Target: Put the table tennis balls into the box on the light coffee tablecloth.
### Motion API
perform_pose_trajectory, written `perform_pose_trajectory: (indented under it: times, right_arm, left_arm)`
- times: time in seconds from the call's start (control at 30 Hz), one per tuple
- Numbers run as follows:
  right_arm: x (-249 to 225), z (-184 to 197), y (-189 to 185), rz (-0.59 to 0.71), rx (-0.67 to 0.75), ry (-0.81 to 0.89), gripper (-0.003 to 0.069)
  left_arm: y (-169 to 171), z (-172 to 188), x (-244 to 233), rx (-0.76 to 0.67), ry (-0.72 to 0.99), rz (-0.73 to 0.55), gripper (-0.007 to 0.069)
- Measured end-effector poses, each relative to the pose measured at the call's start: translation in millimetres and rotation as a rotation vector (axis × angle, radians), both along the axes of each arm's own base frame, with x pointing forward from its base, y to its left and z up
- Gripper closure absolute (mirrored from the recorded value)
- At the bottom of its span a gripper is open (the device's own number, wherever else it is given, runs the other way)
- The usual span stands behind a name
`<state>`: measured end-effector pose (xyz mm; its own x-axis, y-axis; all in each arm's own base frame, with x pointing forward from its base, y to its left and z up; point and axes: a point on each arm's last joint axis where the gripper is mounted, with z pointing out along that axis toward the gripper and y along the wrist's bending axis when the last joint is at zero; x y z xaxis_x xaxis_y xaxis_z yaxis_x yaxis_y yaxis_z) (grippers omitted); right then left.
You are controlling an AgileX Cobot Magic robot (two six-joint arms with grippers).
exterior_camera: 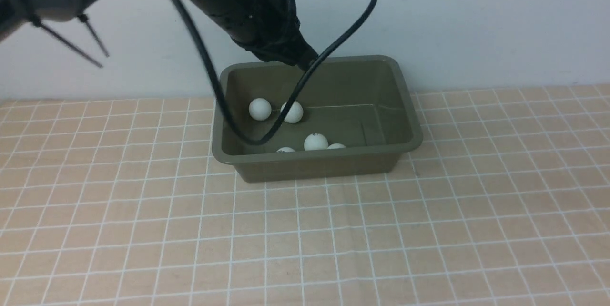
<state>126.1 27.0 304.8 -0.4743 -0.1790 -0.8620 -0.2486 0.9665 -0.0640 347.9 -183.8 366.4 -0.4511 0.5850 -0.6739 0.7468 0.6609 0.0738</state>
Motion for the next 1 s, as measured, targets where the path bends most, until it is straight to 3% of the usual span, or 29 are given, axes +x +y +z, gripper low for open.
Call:
perform_pose_trajectory:
  times: [0.17, 0.47, 1.0]
  right_arm:
    - [5, -19, 1, -0.003, 0.018, -0.085, 0.0678]
    - [7, -23, -1, 0.015, -0.07, -0.151, 0.0678]
    - [6, -25, -2, 0.018, -0.097, -0.126, 0.0678]
  left_arm:
    - [16, -13, -39, -0.059, -0.055, 0.002, 0.0694]
    - [59, -76, -108, -0.167, -0.164, 0.189, 0.0694]
    - [68, -95, -136, -0.215, -0.068, 0.226, 0.0694]
